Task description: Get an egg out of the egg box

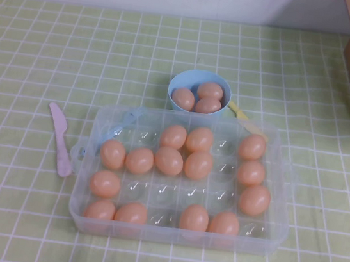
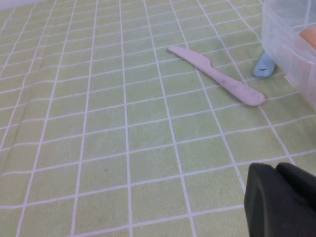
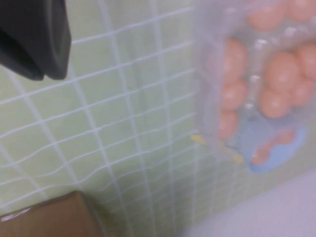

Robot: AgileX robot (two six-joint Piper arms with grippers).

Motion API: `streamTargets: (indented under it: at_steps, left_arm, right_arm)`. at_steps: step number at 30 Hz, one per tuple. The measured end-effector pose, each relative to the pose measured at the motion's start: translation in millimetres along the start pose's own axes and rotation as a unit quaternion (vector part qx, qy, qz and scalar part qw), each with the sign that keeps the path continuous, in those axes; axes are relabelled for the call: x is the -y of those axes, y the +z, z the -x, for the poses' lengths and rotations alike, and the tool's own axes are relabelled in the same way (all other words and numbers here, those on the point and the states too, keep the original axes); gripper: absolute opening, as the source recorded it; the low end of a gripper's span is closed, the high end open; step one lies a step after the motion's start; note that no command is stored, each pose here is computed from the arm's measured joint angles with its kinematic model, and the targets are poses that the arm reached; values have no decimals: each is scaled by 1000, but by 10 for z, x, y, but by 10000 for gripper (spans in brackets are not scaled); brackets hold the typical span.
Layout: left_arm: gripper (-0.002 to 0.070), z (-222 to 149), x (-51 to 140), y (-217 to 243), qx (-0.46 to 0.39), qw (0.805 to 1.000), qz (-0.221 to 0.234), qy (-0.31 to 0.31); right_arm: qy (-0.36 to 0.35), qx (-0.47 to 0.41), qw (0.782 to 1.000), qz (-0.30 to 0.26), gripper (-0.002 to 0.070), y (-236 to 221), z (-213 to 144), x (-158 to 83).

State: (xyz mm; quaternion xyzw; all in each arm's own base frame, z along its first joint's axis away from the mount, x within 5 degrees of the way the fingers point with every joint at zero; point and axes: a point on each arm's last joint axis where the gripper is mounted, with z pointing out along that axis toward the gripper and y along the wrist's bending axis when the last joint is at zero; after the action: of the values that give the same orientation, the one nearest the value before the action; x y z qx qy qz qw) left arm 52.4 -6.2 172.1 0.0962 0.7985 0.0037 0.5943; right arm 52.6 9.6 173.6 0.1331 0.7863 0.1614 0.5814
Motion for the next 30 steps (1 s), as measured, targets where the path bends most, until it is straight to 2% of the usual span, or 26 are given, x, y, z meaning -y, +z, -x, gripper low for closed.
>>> streamTargets:
  at_steps: [3, 6, 9, 18, 23, 27, 30]
  left_arm:
    - [-3, 0, 0, 0, 0, 1000, 0, 0]
    - [-3, 0, 0, 0, 0, 1000, 0, 0]
    - [-3, 0, 0, 0, 0, 1000, 0, 0]
    - [-3, 0, 0, 0, 0, 1000, 0, 0]
    - [-3, 0, 0, 0, 0, 1000, 0, 0]
    - [-3, 0, 0, 0, 0, 1000, 0, 0]
    - [-3, 0, 0, 0, 0, 1000, 0, 0]
  right_arm:
    - [117, -5, 992, 45, -19, -4, 1, -82]
    - [267, -7, 958, 102, -19, -19, 38, -181]
    - [321, -3, 939, 121, -19, -27, 67, -209]
    - [313, 6, 941, 129, -19, -30, 84, -217]
    - [283, 11, 950, 129, -19, -31, 86, -218]
    - [236, 17, 963, 128, -19, -30, 85, -217]
    - [144, 29, 980, 135, -19, -86, 191, -285]
